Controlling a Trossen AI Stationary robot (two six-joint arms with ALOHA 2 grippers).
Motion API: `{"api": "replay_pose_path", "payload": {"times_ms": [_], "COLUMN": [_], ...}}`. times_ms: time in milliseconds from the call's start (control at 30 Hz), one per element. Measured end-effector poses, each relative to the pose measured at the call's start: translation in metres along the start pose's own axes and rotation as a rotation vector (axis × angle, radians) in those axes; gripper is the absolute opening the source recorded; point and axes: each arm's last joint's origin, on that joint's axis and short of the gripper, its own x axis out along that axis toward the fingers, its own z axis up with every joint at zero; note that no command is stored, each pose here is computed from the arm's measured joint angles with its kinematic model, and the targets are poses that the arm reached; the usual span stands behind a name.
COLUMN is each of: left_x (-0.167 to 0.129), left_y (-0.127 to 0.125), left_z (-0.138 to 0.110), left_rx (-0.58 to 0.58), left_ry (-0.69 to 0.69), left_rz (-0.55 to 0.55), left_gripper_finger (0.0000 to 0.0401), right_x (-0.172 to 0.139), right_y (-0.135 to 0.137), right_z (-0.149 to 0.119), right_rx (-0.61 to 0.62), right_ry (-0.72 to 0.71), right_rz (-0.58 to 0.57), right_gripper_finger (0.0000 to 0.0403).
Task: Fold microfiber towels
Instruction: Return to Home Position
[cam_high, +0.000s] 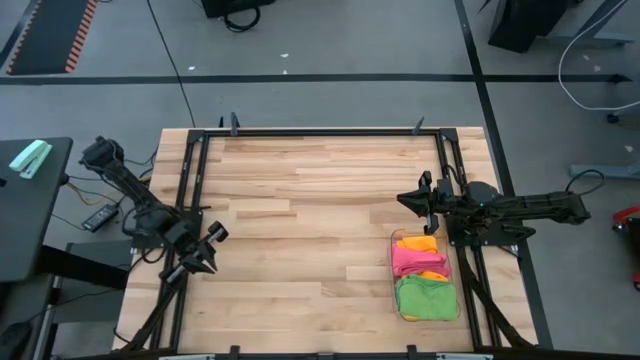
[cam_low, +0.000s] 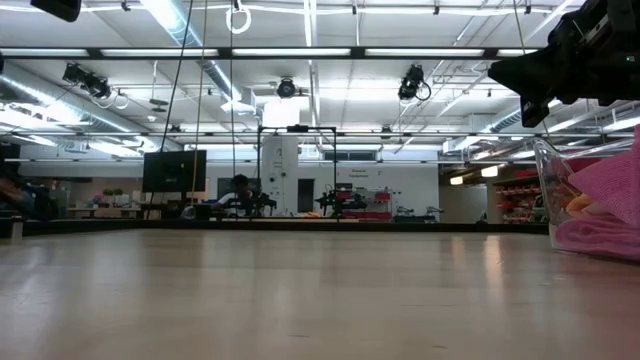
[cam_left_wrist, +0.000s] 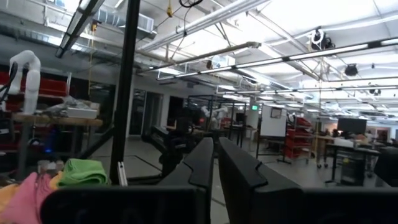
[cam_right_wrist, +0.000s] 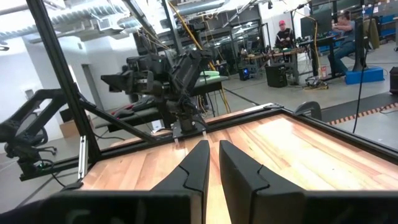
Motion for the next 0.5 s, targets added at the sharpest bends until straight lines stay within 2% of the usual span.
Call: {"api": "replay_pose_path", "payload": {"times_ms": [233, 367, 500], "left_x": [-0.0053, -0.0065, -0.0069], "left_y": [0.0004, 0.0009, 0.0035], "left_z": [0.005, 0.0006, -0.0038], "left_rx": [-0.019, -0.006, 0.046], "left_ry": [-0.005, 0.047, 0.09], "left_rz": [-0.004, 0.001, 0.076], "left_gripper_finger": [0.0031, 0.0038, 0.004], "right_x": [0.0, 0.0, 0.0], "right_y": [0.0, 0.0, 0.0], "right_z": [0.0, 0.0, 0.0], "right_rx": [0.0, 0.0, 0.0], "right_ry": [0.0, 0.0, 0.0], "right_rz": [0.0, 0.0, 0.0], "right_gripper_finger": [0.0044, 0.0044, 0.0044]}}
